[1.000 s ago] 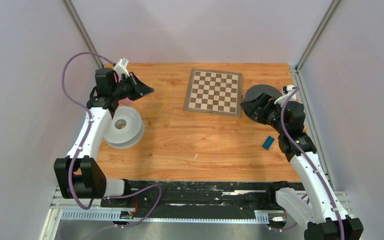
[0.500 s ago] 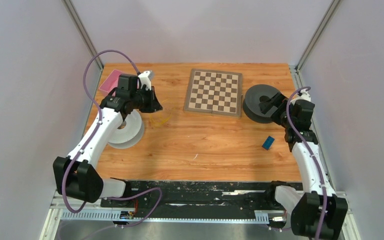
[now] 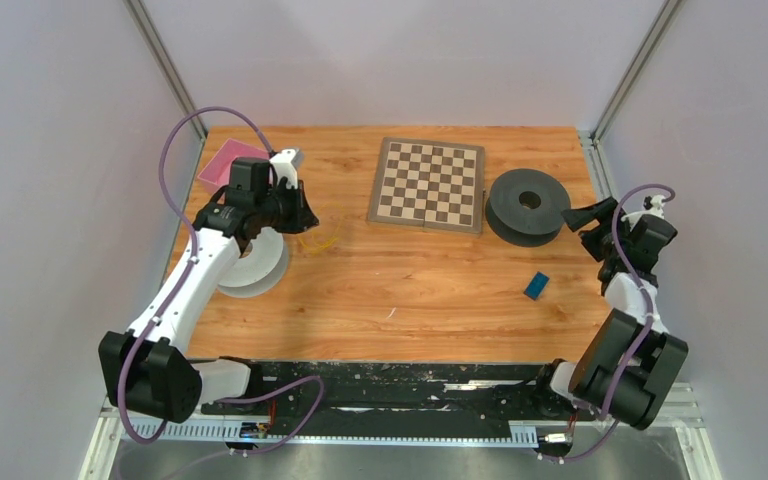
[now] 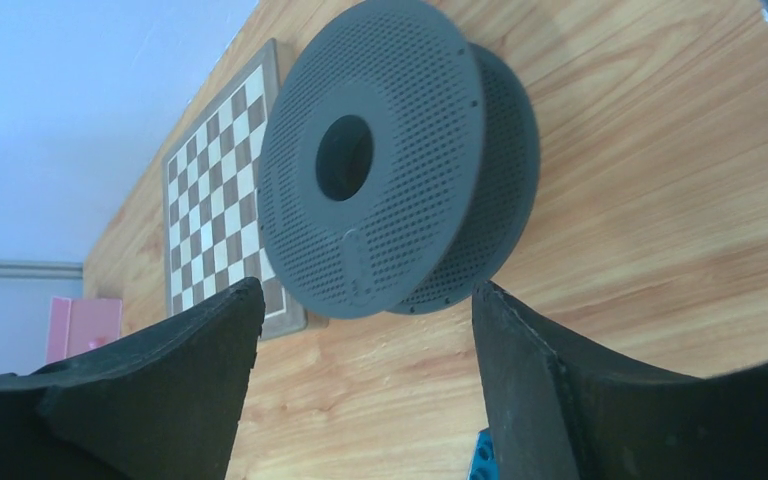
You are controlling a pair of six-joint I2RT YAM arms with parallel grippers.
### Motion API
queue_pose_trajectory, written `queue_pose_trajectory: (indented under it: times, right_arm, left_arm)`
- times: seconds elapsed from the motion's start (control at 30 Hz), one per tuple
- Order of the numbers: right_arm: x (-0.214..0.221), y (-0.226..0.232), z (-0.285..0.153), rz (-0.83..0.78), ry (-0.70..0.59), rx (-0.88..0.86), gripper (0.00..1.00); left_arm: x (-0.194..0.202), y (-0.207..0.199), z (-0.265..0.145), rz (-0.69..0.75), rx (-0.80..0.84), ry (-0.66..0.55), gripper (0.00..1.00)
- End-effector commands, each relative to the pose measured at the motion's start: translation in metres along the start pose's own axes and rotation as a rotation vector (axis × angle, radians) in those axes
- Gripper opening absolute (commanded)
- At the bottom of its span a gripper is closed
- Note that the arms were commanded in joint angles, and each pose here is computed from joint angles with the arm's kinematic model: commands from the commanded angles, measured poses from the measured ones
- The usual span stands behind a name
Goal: Wrap the cables
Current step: Pick up the cable reel from the center of the board.
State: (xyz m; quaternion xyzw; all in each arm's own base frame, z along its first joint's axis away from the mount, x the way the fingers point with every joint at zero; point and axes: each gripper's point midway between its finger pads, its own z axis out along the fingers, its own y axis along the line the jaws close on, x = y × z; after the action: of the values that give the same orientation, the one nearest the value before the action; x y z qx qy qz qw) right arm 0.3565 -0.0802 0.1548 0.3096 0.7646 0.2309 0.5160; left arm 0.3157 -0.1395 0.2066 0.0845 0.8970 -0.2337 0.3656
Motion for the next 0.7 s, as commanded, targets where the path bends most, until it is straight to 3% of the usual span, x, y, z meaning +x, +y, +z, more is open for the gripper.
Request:
queue_pose_trajectory:
  times: [0.0, 0.67]
  right_arm:
    - [-0.011, 0.0, 0.012, 0.006, -0.012, -0.119, 0.73]
    - [-0.001, -0.02, 0.064, 0.102, 0.055, -0.286, 0.74]
  left_arm:
    - [-0.011, -0.008, -0.011, 0.045, 0.023, -0.069, 0.0]
    - [-0.012, -0.018, -0.015, 0.043, 0.075, -0.089, 0.0]
